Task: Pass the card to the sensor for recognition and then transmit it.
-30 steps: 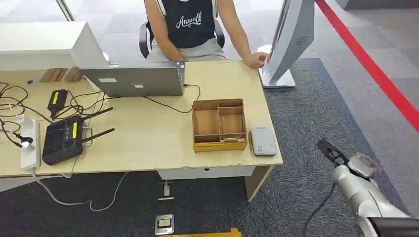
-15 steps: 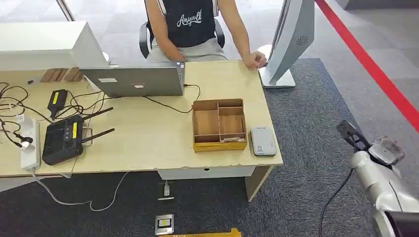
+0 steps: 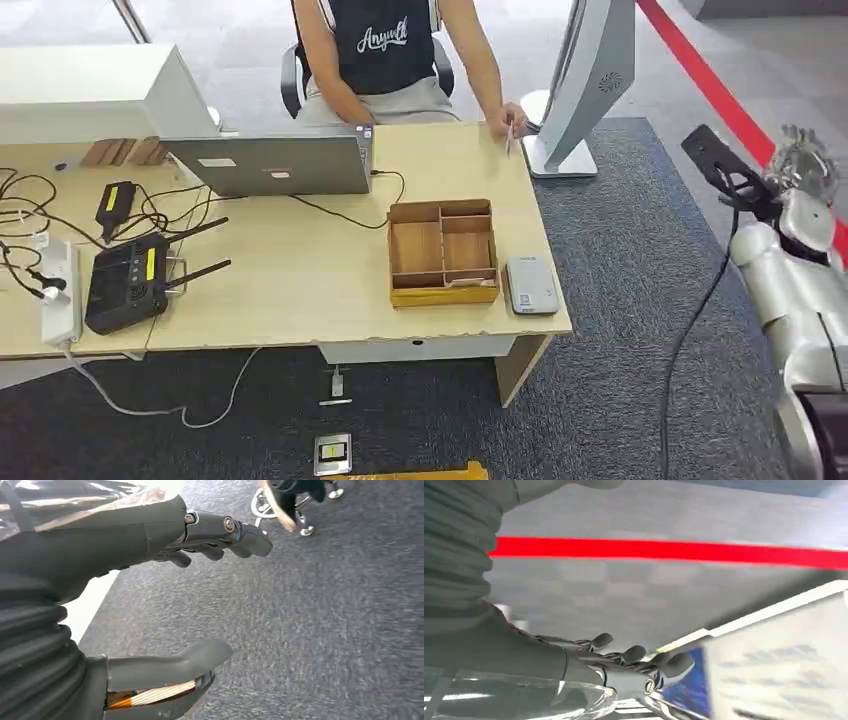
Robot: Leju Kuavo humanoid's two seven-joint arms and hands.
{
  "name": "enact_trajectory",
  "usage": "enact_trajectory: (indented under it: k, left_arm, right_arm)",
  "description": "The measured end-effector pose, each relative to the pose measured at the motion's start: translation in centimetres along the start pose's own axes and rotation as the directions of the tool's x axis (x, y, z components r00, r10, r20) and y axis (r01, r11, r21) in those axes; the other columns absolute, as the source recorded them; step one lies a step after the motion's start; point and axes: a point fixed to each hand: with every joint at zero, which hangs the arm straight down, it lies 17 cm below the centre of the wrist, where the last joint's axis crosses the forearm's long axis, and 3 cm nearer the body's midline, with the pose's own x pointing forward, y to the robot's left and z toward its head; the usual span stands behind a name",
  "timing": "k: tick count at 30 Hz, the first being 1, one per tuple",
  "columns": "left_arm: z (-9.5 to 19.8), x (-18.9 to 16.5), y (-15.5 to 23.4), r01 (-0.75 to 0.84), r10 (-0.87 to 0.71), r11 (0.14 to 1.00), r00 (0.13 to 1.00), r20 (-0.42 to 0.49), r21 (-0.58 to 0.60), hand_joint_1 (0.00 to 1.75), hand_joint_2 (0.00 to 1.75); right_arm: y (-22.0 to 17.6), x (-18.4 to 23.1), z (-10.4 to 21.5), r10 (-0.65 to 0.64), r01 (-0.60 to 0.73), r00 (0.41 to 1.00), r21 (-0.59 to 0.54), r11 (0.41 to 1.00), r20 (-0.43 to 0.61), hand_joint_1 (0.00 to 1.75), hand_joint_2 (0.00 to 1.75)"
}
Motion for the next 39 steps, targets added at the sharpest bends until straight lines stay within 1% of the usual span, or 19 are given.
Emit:
enact_trajectory:
  k: [1,2,3,6,10,12,14,18,28,32,39]
  left_arm:
    - [0.0,0.2,0.0,0.010,-0.010,1.000,1.000,0.011,0.000,0.00,1.75]
    - [0.0,0.3,0.0,0.016,-0.016,1.000,1.000,0.018,-0.002,0.00,1.75]
    - [-0.1,0.5,0.0,0.029,-0.029,1.000,0.999,0.035,-0.004,0.00,1.75]
    - [-0.3,1.5,0.2,0.051,-0.050,0.999,0.995,0.087,-0.010,0.00,1.75]
    - [-0.5,1.6,0.5,0.077,-0.076,0.997,0.991,0.114,-0.004,0.00,1.75]
    - [-0.6,1.6,0.7,0.083,-0.082,0.997,0.989,0.120,-0.001,0.00,1.75]
    - [-0.7,1.5,0.9,0.086,-0.085,0.996,0.989,0.120,0.001,0.00,1.75]
    - [-0.8,1.2,1.1,0.089,-0.089,0.996,0.989,0.118,0.003,0.00,1.75]
    - [-1.0,1.2,1.4,0.097,-0.097,0.995,0.987,0.128,0.007,0.00,1.75]
    - [-1.0,1.3,1.5,0.097,-0.098,0.995,0.986,0.138,0.011,0.00,1.75]
    - [-1.0,1.3,1.6,0.098,-0.099,0.995,0.985,0.140,0.016,0.00,1.75]
  right_arm:
    - [-1.4,4.4,0.2,-0.015,0.018,0.996,-0.028,0.999,0.086,0.00,1.75]
    - [-1.7,6.0,0.4,-0.014,0.018,0.993,-0.035,0.999,0.119,0.00,1.75]
    - [-2.1,9.2,1.0,-0.011,0.019,0.983,-0.044,0.999,0.185,0.00,1.75]
    - [-2.5,16.4,3.2,0.016,0.007,0.950,-0.073,0.997,0.312,0.00,1.75]
    - [-1.5,23.2,6.4,0.056,-0.026,0.901,-0.077,0.997,0.429,0.00,1.75]
    - [-0.9,25.5,7.8,0.079,-0.048,0.880,-0.078,0.996,0.468,0.00,1.75]
    - [-0.2,27.2,9.0,0.095,-0.066,0.863,-0.075,0.995,0.496,0.00,1.75]
    - [0.9,28.8,10.3,0.123,-0.099,0.842,-0.072,0.992,0.526,0.00,1.75]
    - [3.4,31.3,13.0,0.179,-0.171,0.802,-0.068,0.983,0.570,0.00,1.75]
    - [4.1,32.3,14.0,0.179,-0.177,0.792,-0.061,0.982,0.584,0.00,1.75]
    - [5.2,32.8,14.8,0.177,-0.186,0.786,-0.048,0.981,0.593,0.00,1.75]
